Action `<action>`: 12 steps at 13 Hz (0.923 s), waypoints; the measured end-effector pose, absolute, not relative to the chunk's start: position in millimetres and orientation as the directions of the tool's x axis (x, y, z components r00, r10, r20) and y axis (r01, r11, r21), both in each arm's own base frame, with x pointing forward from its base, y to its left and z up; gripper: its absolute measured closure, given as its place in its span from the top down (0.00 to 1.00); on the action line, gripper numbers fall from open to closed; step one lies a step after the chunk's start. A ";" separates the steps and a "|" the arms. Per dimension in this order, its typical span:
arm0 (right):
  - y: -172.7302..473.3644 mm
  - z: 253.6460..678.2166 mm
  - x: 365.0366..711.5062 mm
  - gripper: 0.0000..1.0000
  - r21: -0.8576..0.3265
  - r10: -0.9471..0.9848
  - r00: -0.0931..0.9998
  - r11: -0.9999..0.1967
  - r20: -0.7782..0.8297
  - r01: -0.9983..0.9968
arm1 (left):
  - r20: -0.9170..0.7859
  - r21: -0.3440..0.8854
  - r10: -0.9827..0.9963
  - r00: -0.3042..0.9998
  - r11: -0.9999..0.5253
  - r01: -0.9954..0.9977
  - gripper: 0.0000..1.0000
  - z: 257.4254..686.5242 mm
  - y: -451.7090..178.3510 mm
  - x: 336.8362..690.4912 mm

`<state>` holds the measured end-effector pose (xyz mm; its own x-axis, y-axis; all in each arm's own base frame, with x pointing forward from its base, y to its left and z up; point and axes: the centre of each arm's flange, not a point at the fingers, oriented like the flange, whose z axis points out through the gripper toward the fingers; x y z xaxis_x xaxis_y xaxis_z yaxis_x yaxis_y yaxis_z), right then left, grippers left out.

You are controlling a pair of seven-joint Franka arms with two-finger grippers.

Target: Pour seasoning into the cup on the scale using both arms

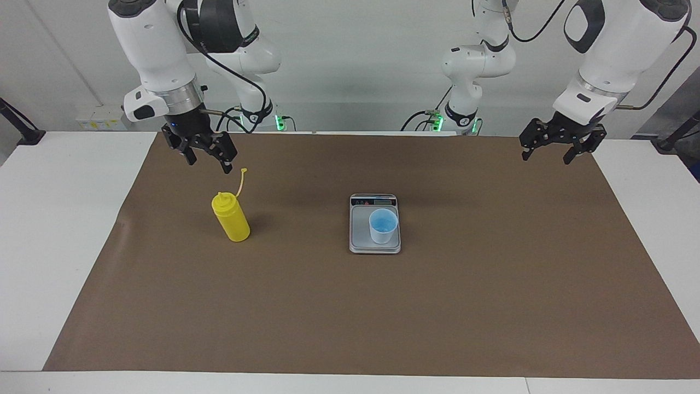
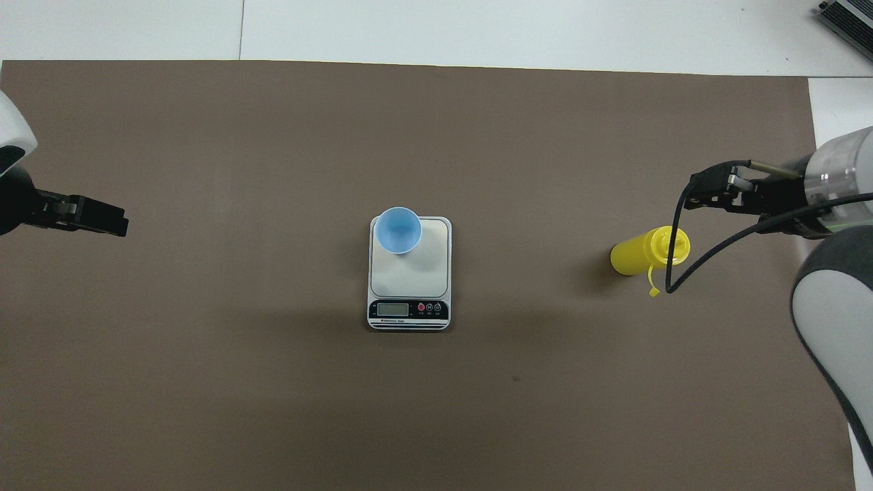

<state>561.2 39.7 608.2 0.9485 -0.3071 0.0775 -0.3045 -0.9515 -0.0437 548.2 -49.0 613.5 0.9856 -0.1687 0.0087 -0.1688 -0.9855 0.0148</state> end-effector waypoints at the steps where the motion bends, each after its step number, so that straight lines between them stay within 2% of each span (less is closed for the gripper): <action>1: 35.2 612.3 564.7 1.00 -0.031 -0.284 0.955 -0.959 0.082 -0.283 | 0.009 0.015 -0.169 0.986 -0.986 -0.169 1.00 613.5 -49.0 548.2; 12: 36.6 610.3 553.2 1.00 0.018 -0.193 0.981 -0.981 -0.012 -0.192 | 0.009 0.015 -0.169 0.986 -0.986 -0.169 1.00 613.5 -49.0 548.2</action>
<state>553.2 36.6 610.3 0.9812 -0.1927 -0.0120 -0.1925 -0.9811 0.0182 548.2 -49.0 613.5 0.9856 -0.1687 0.0087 -0.1688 -0.9855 0.0148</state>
